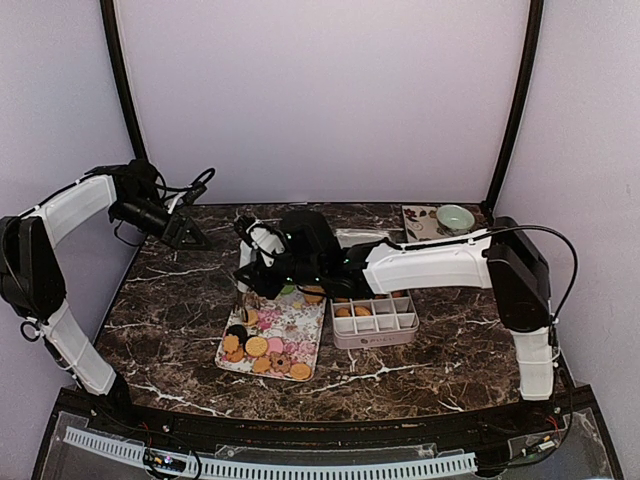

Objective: Pack the cookies
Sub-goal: Pick up the fake cookies from the plate, then place the fake cookies in the empty pocket of the box.

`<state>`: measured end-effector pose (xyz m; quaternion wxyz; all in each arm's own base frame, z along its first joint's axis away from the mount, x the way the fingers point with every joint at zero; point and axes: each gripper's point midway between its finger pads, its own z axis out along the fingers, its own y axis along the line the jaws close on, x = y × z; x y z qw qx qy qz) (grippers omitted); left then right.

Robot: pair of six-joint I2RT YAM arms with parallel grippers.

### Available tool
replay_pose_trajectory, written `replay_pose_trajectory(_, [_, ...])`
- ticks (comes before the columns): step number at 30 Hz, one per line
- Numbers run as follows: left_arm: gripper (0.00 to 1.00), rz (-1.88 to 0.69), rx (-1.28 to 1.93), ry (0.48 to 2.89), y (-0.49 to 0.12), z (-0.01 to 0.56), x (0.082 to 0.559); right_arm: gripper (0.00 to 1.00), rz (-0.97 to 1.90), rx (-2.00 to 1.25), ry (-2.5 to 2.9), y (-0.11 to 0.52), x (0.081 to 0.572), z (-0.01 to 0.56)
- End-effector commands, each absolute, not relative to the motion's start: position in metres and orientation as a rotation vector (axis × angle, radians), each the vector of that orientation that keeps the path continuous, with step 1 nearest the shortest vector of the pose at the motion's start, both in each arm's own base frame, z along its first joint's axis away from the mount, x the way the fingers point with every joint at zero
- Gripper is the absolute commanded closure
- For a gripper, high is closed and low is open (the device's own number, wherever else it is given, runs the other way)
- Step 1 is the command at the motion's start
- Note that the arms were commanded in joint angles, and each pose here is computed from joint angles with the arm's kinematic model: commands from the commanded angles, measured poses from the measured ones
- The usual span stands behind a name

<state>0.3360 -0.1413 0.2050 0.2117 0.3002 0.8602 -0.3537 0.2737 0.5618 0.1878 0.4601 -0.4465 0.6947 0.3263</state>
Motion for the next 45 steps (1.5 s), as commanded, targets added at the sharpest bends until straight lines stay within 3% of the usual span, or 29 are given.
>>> replay_pose_trajectory(1, [0.22, -0.996, 0.843, 2.376, -0.141, 0.214, 0.323, 0.59, 0.882, -1.081, 1.674, 0.571, 0.263, 0.194])
replay_pose_trajectory(4, [0.22, -1.002, 0.841, 2.372, -0.141, 0.214, 0.324, 0.60, 0.866, -1.082, 1.687, 0.567, 0.262, 0.190])
replay_pose_trajectory(12, [0.22, -1.016, 0.836, 2.365, -0.143, 0.216, 0.325, 0.77, 0.795, -1.038, 1.655, 0.550, 0.269, 0.220])
replay_pose_trajectory(17, [0.22, -1.009, 0.841, 2.359, -0.143, 0.218, 0.324, 0.80, 0.757, -0.998, 1.611, 0.530, 0.276, 0.258])
replay_pose_trajectory(23, [0.22, -1.009, 0.838, 2.358, -0.143, 0.218, 0.325, 0.80, 0.677, -0.893, 1.614, 0.462, 0.283, 0.295])
replay_pose_trajectory(34, [0.22, -1.018, 0.831, 2.349, -0.144, 0.219, 0.328, 0.80, 0.403, -0.708, 1.818, 0.305, 0.280, 0.251])
replay_pose_trajectory(45, [0.21, -1.031, 0.819, 2.345, -0.145, 0.220, 0.331, 0.81, 0.359, -0.673, 1.871, 0.281, 0.276, 0.234])
